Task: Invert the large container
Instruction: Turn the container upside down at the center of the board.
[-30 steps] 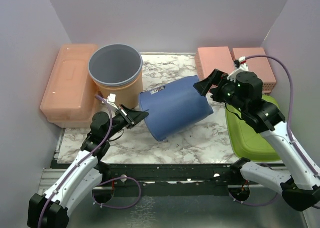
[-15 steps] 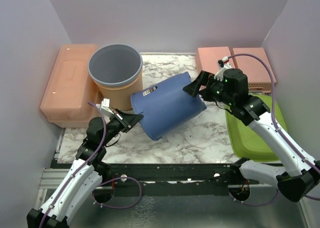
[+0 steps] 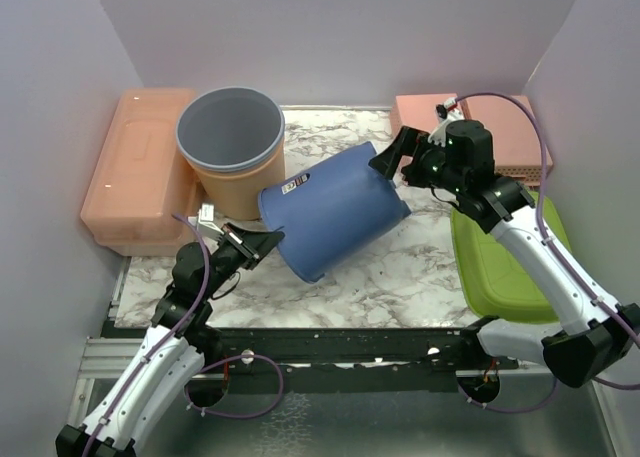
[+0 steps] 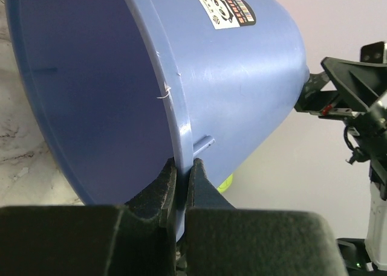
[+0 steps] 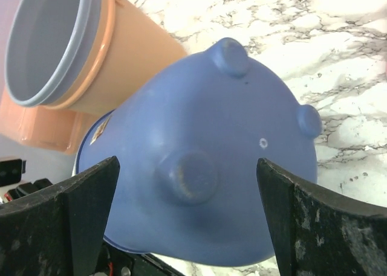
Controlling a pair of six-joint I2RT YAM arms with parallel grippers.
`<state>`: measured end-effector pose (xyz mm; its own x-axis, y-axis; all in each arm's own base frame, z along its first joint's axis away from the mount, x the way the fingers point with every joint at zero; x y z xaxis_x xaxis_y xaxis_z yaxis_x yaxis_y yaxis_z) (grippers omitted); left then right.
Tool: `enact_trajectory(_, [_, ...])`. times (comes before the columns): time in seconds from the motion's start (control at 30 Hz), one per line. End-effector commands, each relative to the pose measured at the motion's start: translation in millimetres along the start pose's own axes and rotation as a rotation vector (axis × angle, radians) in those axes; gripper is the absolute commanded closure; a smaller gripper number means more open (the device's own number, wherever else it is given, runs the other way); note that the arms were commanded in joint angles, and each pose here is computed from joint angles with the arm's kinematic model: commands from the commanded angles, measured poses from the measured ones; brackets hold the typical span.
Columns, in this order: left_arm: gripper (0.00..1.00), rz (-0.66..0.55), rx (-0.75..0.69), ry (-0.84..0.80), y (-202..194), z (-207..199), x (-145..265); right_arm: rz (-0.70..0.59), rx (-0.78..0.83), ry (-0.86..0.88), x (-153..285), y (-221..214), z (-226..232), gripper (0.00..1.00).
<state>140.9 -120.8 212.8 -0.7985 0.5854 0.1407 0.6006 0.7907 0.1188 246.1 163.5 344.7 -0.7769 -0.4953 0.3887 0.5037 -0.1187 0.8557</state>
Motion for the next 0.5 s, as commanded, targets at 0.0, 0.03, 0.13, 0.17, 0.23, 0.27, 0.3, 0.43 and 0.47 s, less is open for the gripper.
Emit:
enact_trajectory(0.0, [1.0,-0.115,0.063,0.507,-1.0,100.3,11.5,0.039,-0.007,0.204,-12.8,-3.2,10.1,0.03])
enact_trajectory(0.03, [1.0,-0.114,0.066,0.515,-1.3,102.1,11.4,0.044,-0.004,0.272,-13.7,-3.3,15.6,0.04])
enact_trajectory(0.13, [1.0,-0.097,0.054,0.537,-2.1,107.7,9.6,0.066,0.031,0.451,-14.1,-3.1,28.0,0.05])
enact_trajectory(0.17, [1.0,-0.092,0.047,0.548,-2.2,109.6,9.2,0.077,0.048,0.472,-15.0,-2.7,29.0,0.05])
enact_trajectory(0.23, [1.0,-0.086,0.039,0.566,-2.1,112.5,8.3,0.103,0.093,0.473,-16.9,0.6,28.8,0.07])
enact_trajectory(0.27, [1.0,-0.084,0.035,0.569,-2.0,113.1,7.6,0.116,0.115,0.48,-17.5,2.4,29.6,0.07])
enact_trajectory(0.3, [1.0,-0.082,0.03,0.571,-1.8,113.4,7.1,0.123,0.135,0.496,-17.4,4.1,30.8,0.08])
enact_trajectory(0.43, [1.0,-0.082,0.028,0.554,-1.7,112.5,5.9,0.127,0.177,0.614,-15.6,6.1,41.3,0.09])
enact_trajectory(0.47, [1.0,-0.077,0.028,0.546,-2.1,112.3,5.8,0.131,0.185,0.641,-15.1,5.2,44.3,0.1])
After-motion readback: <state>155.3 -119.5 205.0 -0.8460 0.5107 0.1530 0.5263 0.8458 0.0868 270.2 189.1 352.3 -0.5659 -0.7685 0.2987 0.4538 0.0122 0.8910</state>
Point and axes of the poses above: each gripper's point midway between its finger pads, its own x axis back along the fingers, its own z axis along the line the jaws close on, y = z × x, the point moved 9 cm from there along x, back along the fingers, and after that the axes turned 14 degrees about x, right-handed, at the moved point
